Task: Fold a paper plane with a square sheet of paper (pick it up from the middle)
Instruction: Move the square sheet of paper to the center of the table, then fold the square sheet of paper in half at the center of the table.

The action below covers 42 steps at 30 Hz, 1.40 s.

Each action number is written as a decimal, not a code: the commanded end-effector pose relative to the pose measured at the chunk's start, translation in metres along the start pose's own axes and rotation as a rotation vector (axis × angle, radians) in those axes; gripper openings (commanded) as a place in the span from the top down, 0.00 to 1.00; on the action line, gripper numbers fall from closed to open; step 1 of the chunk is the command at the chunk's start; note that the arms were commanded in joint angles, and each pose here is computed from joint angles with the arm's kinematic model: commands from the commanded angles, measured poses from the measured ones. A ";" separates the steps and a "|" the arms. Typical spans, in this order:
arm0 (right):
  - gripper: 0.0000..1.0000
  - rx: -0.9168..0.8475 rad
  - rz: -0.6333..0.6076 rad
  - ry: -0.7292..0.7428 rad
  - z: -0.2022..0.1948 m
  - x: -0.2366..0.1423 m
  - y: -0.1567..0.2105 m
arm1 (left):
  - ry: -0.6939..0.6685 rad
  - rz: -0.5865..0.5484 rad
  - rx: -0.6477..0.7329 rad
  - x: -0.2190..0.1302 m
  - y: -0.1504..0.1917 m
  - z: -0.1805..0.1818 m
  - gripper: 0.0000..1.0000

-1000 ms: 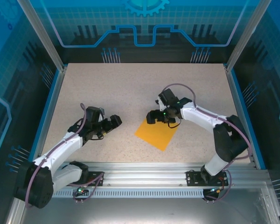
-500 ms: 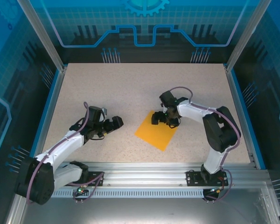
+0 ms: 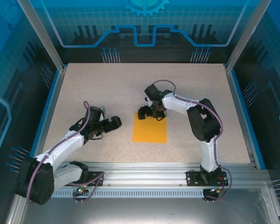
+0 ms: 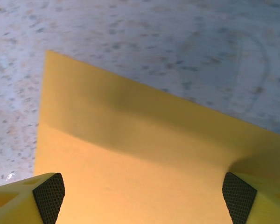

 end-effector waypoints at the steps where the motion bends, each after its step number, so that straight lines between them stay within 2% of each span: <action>1: 0.08 -0.111 0.012 -0.018 0.027 -0.019 0.004 | -0.021 -0.038 0.018 -0.008 0.003 0.005 0.01; 3: 0.06 -0.126 -0.037 0.046 0.036 -0.039 0.003 | -0.021 -0.068 0.015 -0.014 0.004 0.007 0.02; 7: 0.01 -0.017 -0.112 0.332 0.022 -0.063 0.013 | -0.025 -0.131 0.030 -0.023 0.011 0.014 0.01; 10: 0.00 0.090 -0.068 0.435 0.011 -0.063 0.032 | -0.007 -0.170 0.012 -0.025 0.014 0.016 0.02; 15: 0.01 0.133 0.001 0.369 0.014 -0.052 0.053 | -0.063 -0.169 -0.029 -0.027 0.014 0.024 0.02; 22: 0.01 0.135 0.048 0.326 0.018 -0.036 0.056 | 0.090 -0.072 -0.009 -0.023 0.014 0.003 0.02; 29: 0.01 0.155 0.078 0.282 0.027 -0.020 0.053 | 0.145 -0.030 -0.030 -0.018 0.023 0.000 0.02; 42: 0.01 0.201 0.155 0.329 0.019 0.010 0.055 | 0.161 0.021 -0.052 -0.011 0.024 -0.003 0.02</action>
Point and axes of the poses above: each hand's point on the last joint's axis, 136 mm out from that joint toward the fingers, its own x axis out along the fingers, its own z axis along the line the jaws close on, y = z × x, the point moved 6 cm from there along -x, back along the fingers, and after that the axes turned 9 degrees about x, right-handed, at the moved point
